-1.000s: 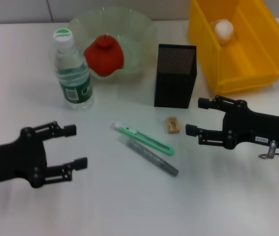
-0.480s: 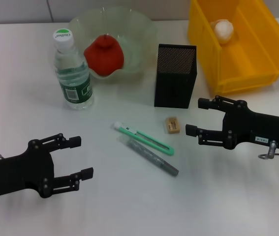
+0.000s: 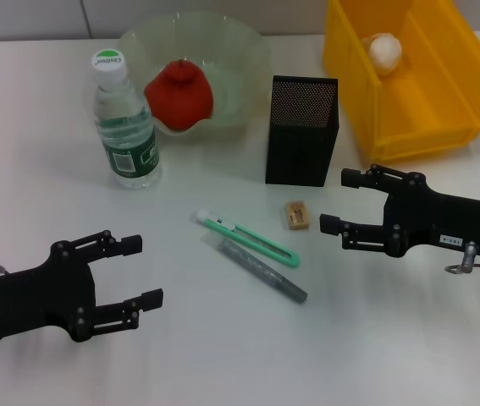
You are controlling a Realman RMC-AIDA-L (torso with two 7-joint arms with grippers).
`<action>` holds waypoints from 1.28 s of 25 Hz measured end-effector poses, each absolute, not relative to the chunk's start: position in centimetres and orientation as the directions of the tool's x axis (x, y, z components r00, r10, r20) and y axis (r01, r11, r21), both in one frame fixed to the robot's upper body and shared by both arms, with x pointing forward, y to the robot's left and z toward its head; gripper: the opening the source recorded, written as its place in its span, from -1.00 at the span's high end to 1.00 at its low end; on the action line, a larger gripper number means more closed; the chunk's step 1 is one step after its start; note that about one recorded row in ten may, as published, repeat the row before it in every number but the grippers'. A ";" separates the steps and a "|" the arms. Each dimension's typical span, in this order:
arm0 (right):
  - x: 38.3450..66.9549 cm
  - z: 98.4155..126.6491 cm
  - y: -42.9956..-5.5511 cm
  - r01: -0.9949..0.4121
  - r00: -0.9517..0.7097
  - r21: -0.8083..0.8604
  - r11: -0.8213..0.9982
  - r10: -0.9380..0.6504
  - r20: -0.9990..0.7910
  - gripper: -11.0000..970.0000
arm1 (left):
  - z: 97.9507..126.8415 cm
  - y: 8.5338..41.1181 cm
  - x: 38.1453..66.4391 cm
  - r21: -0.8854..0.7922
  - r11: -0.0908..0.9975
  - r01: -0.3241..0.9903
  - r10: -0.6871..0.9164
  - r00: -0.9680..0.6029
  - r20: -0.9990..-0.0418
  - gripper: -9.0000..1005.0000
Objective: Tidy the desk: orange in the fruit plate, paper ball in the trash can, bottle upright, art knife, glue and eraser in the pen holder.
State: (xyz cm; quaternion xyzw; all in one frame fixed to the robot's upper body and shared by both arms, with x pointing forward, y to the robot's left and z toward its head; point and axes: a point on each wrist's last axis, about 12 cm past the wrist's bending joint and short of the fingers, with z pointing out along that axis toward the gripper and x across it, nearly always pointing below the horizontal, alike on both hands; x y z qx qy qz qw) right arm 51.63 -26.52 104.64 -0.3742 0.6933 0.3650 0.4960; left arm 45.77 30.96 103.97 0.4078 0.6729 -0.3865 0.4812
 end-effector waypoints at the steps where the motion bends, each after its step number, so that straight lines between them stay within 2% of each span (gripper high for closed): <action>1: 51.6 104.7 -26.5 -0.881 -0.229 0.137 0.452 -0.155 -0.961 -0.72 | 104.0 30.9 45.8 -0.128 0.368 0.921 0.176 -0.205 -0.963 -0.57; 5: 52.1 105.8 -26.6 -0.886 -0.253 0.176 0.429 -0.129 -0.959 -0.72 | 103.9 30.8 45.7 -0.133 0.364 0.922 0.170 -0.206 -0.964 -0.57; 9: 53.5 108.4 -26.7 -0.895 -0.285 0.217 0.390 -0.126 -0.950 -0.72 | 103.9 30.8 45.6 -0.136 0.365 0.921 0.166 -0.208 -0.964 -0.57; 12: 54.5 110.7 -26.4 -0.907 -0.310 0.239 0.347 -0.165 -0.936 -0.72 | 103.9 30.9 45.5 -0.137 0.368 0.920 0.165 -0.210 -0.964 -0.57; 13: 55.3 112.3 -25.9 -0.915 -0.323 0.251 0.316 -0.202 -0.924 -0.72 | 103.9 30.9 45.5 -0.138 0.369 0.919 0.165 -0.210 -0.964 -0.57; 14: 55.3 112.3 -25.9 -0.915 -0.323 0.251 0.316 -0.202 -0.924 -0.72 | 103.9 30.9 45.5 -0.137 0.370 0.919 0.164 -0.210 -0.964 -0.57; 17: 56.6 114.6 -24.9 -0.926 -0.330 0.256 0.276 -0.269 -0.905 -0.72 | 103.9 30.9 45.5 -0.138 0.372 0.918 0.161 -0.210 -0.964 -0.57; 26: 60.4 120.5 -20.1 -0.954 -0.295 0.227 0.195 -0.492 -0.819 -0.72 | 103.7 30.6 45.4 -0.141 0.378 0.915 0.156 -0.213 -0.965 -0.56; 32: 61.5 121.8 -15.4 -0.969 -0.248 0.182 0.169 -0.663 -0.706 -0.72 | 103.7 30.7 45.5 -0.140 0.385 0.912 0.155 -0.213 -0.965 -0.56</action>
